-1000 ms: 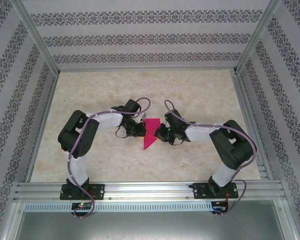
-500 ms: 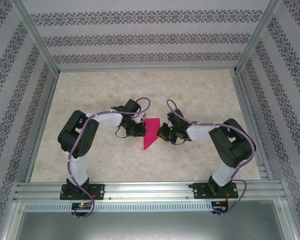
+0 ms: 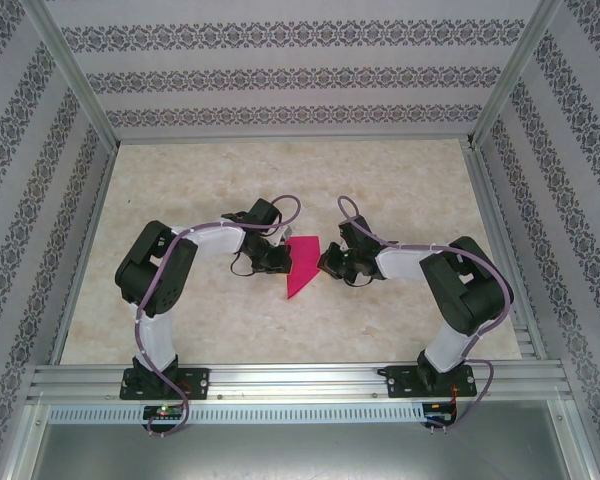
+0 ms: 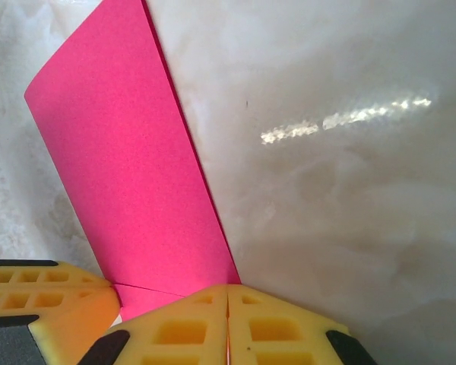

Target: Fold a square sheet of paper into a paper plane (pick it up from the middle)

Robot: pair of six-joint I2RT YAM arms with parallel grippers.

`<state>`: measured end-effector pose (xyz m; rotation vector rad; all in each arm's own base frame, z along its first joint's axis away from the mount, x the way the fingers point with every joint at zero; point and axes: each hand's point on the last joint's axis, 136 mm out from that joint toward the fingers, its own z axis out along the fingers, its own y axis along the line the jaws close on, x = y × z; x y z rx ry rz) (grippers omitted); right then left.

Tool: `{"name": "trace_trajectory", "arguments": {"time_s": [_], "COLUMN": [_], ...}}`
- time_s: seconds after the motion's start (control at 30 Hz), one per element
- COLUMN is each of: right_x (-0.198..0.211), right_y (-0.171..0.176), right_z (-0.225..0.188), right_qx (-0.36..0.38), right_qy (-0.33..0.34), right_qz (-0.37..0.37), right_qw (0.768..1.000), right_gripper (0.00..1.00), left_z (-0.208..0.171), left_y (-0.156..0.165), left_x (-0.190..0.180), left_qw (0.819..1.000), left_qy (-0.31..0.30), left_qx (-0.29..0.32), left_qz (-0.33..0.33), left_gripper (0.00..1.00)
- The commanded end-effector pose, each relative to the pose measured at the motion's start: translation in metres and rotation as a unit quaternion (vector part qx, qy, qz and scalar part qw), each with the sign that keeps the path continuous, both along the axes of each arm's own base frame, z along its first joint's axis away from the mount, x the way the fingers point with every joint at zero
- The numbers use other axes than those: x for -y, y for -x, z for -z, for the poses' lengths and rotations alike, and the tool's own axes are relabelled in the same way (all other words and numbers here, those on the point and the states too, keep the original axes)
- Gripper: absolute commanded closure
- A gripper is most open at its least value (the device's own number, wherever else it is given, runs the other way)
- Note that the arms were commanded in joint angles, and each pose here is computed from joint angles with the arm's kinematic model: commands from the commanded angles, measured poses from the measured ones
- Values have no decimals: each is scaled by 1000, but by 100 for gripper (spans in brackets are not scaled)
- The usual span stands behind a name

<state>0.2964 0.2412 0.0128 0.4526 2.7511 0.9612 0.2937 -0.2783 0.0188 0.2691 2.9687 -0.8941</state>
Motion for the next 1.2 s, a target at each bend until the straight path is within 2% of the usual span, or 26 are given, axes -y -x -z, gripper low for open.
{"name": "trace_trajectory", "arguments": {"time_s": [0.0, 0.23, 0.53, 0.8, 1.03, 1.17], "right_x": [7, -14, -52, -40, -34, -34], "right_y": [-2, -4, 14, 26, 31, 31], "right_z": [5, -43, -13, 16, 22, 22], "right_qx": [2, 62, 18, -20, -28, -31], "right_qy": [24, -14, -34, -1, 15, 18], "right_qz": [1, -27, -62, -59, -61, -63], "right_qw": [1000, 998, 997, 998, 998, 997], "right_gripper": [92, 91, 92, 92, 92, 92], "left_z": [6, 6, 5, -12, -66, -72], "left_y": [5, 6, 5, -1, -5, 6], "left_x": [-8, -7, -7, -3, 11, 15], "left_qw": [1000, 1000, 1000, 1000, 997, 996], "left_qy": [-27, -26, -25, -14, 52, 80], "left_qx": [0, -1, 0, 11, 47, 35], "left_qz": [-7, -9, -11, -12, -16, -10], "left_gripper": [100, 100, 100, 100, 80, 82]}}
